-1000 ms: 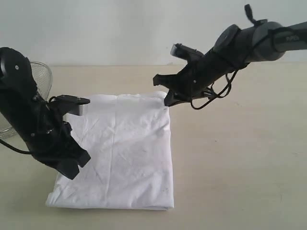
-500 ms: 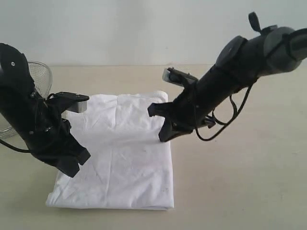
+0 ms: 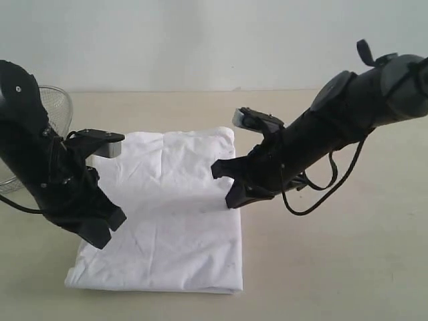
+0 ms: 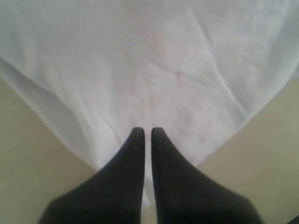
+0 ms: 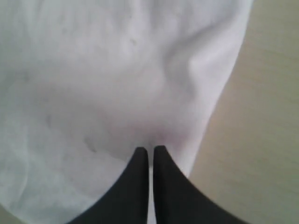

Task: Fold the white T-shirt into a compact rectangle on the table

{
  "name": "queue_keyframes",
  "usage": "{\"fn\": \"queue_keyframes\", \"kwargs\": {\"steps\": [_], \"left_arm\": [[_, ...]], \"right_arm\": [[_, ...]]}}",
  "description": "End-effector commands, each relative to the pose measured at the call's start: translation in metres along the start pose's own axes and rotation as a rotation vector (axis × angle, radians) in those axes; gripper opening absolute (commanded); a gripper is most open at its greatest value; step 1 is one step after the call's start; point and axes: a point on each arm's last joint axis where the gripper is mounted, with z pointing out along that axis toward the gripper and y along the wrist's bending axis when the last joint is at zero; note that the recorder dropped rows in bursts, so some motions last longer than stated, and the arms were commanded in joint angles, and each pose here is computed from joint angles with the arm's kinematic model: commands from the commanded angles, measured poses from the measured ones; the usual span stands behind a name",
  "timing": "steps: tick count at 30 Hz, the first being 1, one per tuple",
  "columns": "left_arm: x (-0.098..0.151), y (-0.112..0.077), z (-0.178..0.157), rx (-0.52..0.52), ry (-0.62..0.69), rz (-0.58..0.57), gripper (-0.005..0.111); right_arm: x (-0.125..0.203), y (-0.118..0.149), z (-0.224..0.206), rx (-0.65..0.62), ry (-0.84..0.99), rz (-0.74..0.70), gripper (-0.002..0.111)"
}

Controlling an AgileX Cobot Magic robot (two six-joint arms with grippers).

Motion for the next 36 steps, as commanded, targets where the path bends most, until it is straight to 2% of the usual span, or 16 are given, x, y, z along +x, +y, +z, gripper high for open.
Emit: {"fn": "queue_keyframes", "kwargs": {"steps": [1, 2, 4, 6, 10, 15, 17, 20, 21, 24, 29, 36], "left_arm": [[0.002, -0.004, -0.002, 0.017, 0.013, 0.006, 0.005], [0.004, -0.005, -0.002, 0.027, 0.035, 0.008, 0.005], [0.006, -0.006, -0.002, 0.035, 0.051, 0.028, 0.005], [0.009, -0.005, 0.001, 0.036, 0.060, 0.030, 0.005], [0.015, -0.001, 0.019, 0.046, 0.117, 0.028, 0.005], [0.016, -0.004, 0.020, 0.074, 0.120, 0.022, 0.005], [0.016, -0.007, 0.012, 0.084, 0.094, 0.033, 0.005], [0.014, -0.019, -0.009, 0.138, -0.012, 0.043, 0.005], [0.015, -0.023, -0.015, 0.156, -0.030, 0.050, 0.005], [0.018, -0.031, -0.037, 0.160, -0.121, 0.067, 0.005], [0.014, -0.031, -0.045, 0.124, -0.197, 0.069, 0.005], [0.013, -0.027, -0.038, 0.108, -0.182, 0.070, 0.005]], "right_arm": [[-0.002, 0.025, -0.034, -0.062, -0.049, -0.047, 0.000], [0.004, 0.031, -0.038, -0.108, -0.032, -0.027, 0.000], [0.019, 0.037, -0.030, -0.122, 0.014, -0.049, 0.000], [0.035, 0.038, -0.017, -0.083, 0.034, -0.061, 0.000], [0.045, 0.033, -0.007, -0.015, 0.006, -0.055, 0.000], [0.040, 0.032, -0.015, 0.002, -0.038, -0.058, 0.000], [0.027, 0.020, -0.031, -0.031, -0.051, 0.004, 0.000], [0.006, -0.011, -0.054, -0.061, -0.080, 0.100, 0.002], [0.003, -0.017, -0.056, -0.056, -0.093, 0.112, 0.005], [-0.002, -0.034, -0.054, -0.025, -0.114, 0.127, 0.026], [-0.001, -0.048, -0.027, -0.049, -0.059, 0.161, 0.057], [-0.002, -0.050, -0.009, -0.174, -0.045, 0.186, 0.059]]}}
